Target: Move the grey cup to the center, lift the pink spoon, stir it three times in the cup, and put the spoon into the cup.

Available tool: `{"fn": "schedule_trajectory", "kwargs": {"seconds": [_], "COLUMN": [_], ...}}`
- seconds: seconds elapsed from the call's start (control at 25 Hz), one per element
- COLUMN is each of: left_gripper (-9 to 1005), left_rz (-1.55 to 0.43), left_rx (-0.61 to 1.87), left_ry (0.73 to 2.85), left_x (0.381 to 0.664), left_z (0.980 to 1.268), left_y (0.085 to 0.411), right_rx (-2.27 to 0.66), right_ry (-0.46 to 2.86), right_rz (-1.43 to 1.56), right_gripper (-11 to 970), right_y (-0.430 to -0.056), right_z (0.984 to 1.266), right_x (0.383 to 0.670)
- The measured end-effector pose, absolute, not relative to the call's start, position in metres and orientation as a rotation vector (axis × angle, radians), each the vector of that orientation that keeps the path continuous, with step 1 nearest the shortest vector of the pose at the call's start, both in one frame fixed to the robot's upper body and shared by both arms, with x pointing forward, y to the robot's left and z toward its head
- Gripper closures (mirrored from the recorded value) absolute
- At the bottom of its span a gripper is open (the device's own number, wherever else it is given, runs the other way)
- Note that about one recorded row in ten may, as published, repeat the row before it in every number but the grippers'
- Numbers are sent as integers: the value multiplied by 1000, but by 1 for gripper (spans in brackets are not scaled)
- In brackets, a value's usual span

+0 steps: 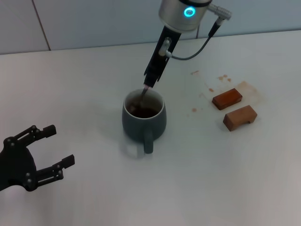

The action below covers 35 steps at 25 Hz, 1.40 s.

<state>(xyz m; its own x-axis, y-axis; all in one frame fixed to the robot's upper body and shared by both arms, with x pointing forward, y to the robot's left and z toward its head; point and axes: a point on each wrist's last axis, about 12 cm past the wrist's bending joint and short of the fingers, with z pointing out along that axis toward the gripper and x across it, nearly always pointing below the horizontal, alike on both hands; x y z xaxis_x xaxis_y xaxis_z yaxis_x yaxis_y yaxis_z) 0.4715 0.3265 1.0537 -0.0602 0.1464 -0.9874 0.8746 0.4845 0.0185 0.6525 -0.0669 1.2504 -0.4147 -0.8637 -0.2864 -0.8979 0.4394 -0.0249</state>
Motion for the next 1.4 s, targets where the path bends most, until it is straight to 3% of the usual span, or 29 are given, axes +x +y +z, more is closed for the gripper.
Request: {"fn": "schedule_trajectory", "kwargs": {"seconds": [0.44, 0.88, 1.08, 1.2, 1.28, 1.4], "left_gripper": [140, 140, 140, 140, 140, 140], "left_rz": [-757, -755, -755, -755, -757, -758], "left_rx": [921, 921, 921, 920, 914, 908], "left_ry": [1537, 1534, 1533, 1534, 1535, 1535], "left_x": [471, 472, 472, 472, 472, 472], "left_z": [1054, 1056, 1056, 1056, 1056, 1057], "left_y": [329, 331, 331, 331, 331, 331], "right_rx": [-1526, -1467, -1294, -1212, -1086, -1000], "right_ry": [2485, 2363, 2105, 2027, 1927, 1879], "right_rz": [155, 289, 553, 649, 770, 808], "right_gripper": [845, 740, 501, 453, 421, 299], "right_y": [-70, -74, -109, -129, -164, -188], "right_z": [1242, 1244, 1253, 1250, 1241, 1229], "right_x": [651, 651, 643, 637, 630, 625]}}
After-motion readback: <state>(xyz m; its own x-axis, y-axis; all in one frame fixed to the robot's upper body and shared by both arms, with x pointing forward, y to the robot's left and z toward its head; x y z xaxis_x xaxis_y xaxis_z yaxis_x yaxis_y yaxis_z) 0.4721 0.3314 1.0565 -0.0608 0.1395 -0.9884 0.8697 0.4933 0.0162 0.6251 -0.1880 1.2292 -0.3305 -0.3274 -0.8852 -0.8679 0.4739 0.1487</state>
